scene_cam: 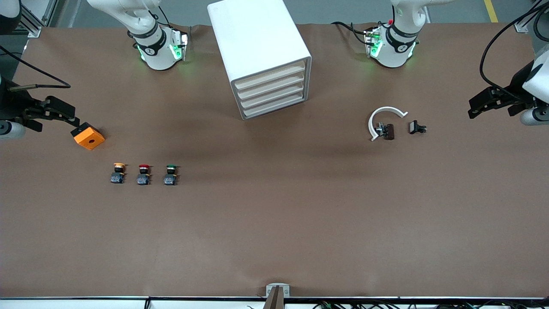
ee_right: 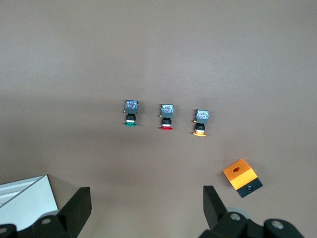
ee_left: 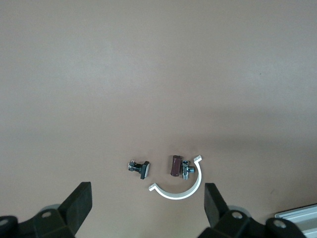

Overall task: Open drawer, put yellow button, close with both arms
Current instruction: 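Reach the left gripper toward the cabinet while the right gripper reaches buttons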

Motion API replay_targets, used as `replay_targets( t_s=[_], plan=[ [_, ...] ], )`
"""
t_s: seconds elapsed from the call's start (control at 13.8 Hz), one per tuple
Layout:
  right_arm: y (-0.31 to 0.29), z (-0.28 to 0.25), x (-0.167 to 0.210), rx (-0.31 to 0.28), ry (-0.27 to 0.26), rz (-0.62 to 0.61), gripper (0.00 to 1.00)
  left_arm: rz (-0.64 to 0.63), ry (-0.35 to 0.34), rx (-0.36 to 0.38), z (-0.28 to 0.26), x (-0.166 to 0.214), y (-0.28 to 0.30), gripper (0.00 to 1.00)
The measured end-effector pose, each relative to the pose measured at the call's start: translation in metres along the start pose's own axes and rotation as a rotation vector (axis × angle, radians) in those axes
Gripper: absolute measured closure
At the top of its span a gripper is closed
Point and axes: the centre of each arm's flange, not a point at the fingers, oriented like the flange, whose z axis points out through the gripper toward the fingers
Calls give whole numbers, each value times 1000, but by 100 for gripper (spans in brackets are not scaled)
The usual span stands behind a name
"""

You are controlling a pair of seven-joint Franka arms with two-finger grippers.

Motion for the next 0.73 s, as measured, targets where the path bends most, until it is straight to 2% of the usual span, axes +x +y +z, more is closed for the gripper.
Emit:
replay_targets(
  t_s=[0.44,0.73],
  plan=[
    [0,0,0,0,0,0,0,-1,-13,-1,7,5,-1,0],
    [0,0,0,0,0,0,0,-4,-52,-4,29,18,-3,0]
  ],
)
